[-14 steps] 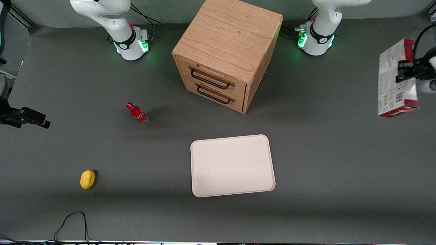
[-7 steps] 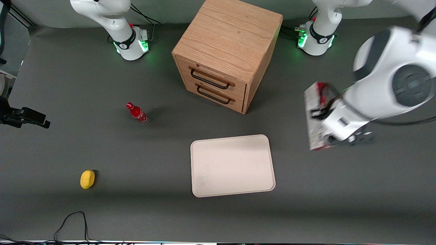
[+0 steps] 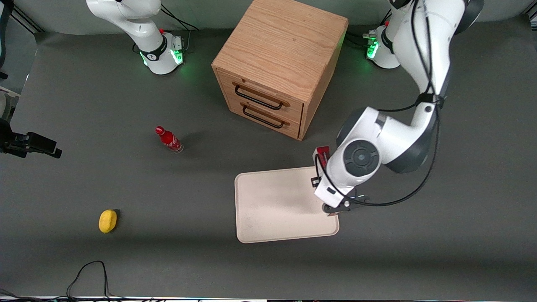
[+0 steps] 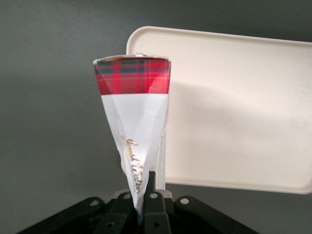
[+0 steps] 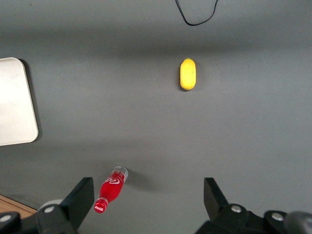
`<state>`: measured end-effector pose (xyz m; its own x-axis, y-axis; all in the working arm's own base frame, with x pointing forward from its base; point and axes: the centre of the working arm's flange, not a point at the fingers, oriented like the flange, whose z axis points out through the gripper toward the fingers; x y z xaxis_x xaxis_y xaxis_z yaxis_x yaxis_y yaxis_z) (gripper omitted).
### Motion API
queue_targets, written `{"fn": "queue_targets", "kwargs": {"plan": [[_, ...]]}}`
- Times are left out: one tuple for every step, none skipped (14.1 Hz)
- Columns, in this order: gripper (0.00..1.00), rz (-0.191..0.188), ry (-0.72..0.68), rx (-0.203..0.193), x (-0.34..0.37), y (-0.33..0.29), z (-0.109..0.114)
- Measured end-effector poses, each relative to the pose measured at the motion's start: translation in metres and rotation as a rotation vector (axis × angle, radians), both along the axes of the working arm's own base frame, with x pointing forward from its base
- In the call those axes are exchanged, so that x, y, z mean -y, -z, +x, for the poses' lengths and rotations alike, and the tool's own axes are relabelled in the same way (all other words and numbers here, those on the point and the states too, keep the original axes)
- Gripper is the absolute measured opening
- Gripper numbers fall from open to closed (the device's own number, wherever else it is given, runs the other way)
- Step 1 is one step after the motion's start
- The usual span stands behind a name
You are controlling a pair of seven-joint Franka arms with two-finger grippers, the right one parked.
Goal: Place red cookie box on tray
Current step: 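Carry the cookie box over the white tray and lower it, then open the left gripper to release the box on the tray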
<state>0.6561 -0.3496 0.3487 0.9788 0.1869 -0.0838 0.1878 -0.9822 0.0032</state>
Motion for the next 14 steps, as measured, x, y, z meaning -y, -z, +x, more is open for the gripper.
{"fn": "queue_targets", "kwargs": {"plan": [[0.03, -0.003, 0.0, 0.007, 0.001, 0.014, 0.001], [0.03, -0.003, -0.001, 0.011, 0.001, 0.025, 0.002], [0.03, -0.003, -0.001, 0.013, 0.0, 0.033, 0.002], [0.03, -0.002, -0.001, 0.017, -0.001, 0.041, 0.003], [0.03, -0.004, -0.003, 0.022, -0.001, 0.049, 0.005], [0.03, -0.007, -0.006, 0.03, -0.003, 0.057, 0.007], [0.03, -0.012, -0.009, 0.04, -0.003, 0.066, 0.009], [0.03, -0.019, -0.011, 0.047, -0.003, 0.075, 0.011], [0.03, -0.025, -0.012, 0.052, -0.003, 0.083, 0.013], [0.03, -0.024, -0.011, 0.056, -0.003, 0.089, 0.013], [0.03, -0.017, -0.009, 0.059, -0.005, 0.093, 0.014], [0.03, -0.011, -0.01, 0.061, -0.007, 0.094, 0.016], [0.03, -0.008, -0.012, 0.064, -0.009, 0.093, 0.017], [0.03, -0.006, -0.014, 0.065, -0.011, 0.093, 0.018]]}}
